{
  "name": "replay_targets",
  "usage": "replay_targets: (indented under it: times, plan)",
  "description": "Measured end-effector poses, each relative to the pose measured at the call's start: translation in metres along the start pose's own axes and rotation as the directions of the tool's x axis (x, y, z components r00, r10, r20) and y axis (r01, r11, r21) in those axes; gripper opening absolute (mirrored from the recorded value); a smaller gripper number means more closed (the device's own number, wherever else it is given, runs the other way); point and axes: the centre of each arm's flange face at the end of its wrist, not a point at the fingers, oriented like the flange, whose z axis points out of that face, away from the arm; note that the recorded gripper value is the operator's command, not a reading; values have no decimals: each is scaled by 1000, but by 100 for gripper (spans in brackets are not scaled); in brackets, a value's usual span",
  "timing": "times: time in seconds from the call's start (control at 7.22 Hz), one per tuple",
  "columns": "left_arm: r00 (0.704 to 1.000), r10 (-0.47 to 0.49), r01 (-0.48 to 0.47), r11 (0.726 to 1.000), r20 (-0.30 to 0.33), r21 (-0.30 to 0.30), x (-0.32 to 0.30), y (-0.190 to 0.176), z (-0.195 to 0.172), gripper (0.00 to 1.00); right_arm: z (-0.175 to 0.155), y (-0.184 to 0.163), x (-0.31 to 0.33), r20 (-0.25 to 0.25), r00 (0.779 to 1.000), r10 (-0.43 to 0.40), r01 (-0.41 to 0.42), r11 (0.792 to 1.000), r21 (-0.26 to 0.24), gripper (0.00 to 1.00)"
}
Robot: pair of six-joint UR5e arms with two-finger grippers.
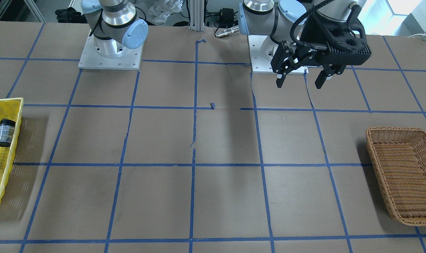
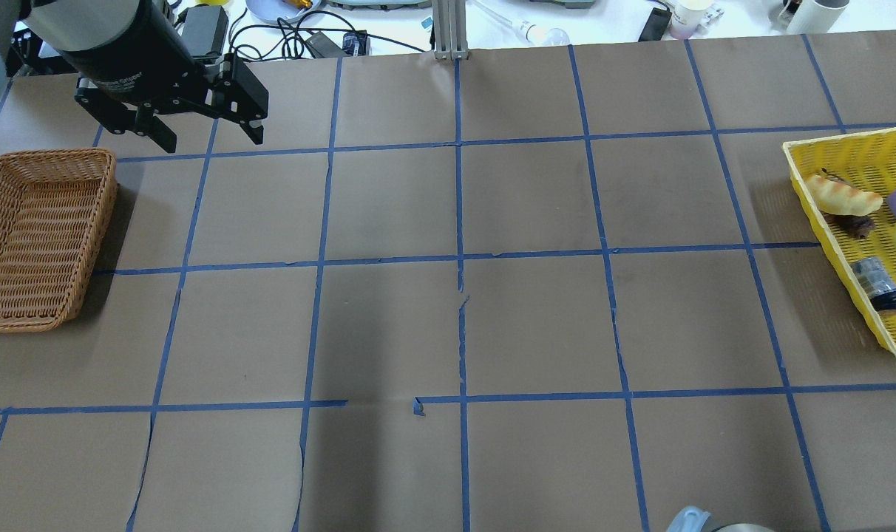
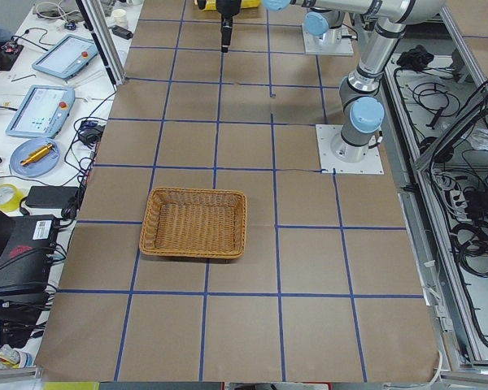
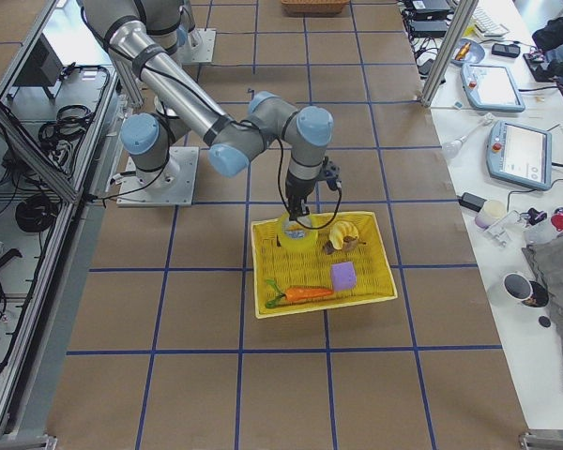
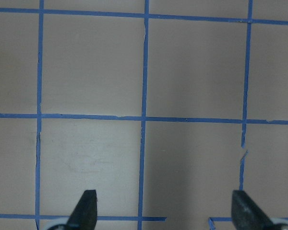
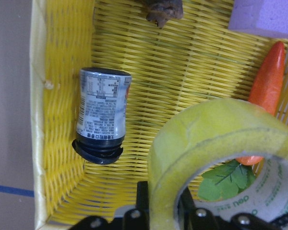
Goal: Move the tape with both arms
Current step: 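Close the right gripper on the yellow tape roll's rim, then carry the tape roll with the right gripper to the table center and lower it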
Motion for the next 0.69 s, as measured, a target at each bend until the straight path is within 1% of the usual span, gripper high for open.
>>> replay_targets:
  times: [0.14,0.28,0.55,0.69]
  plan:
    - [1000,0,0,1000,0,0,0,0,0,100,-18,-32,-68,19,998,60,-61,998,29,0]
    - [1000,0,0,1000,0,-1,0,0,0,100,-29,-62,-148,39,991,130,-132,990,52,0]
    - [1000,0,0,1000,0,-1,0,0,0,100,-30,-114,-315,77,963,259,-265,961,84,0]
    - [1000,0,0,1000,0,-1,0,0,0,100,-27,-139,-381,90,948,307,-314,945,91,0]
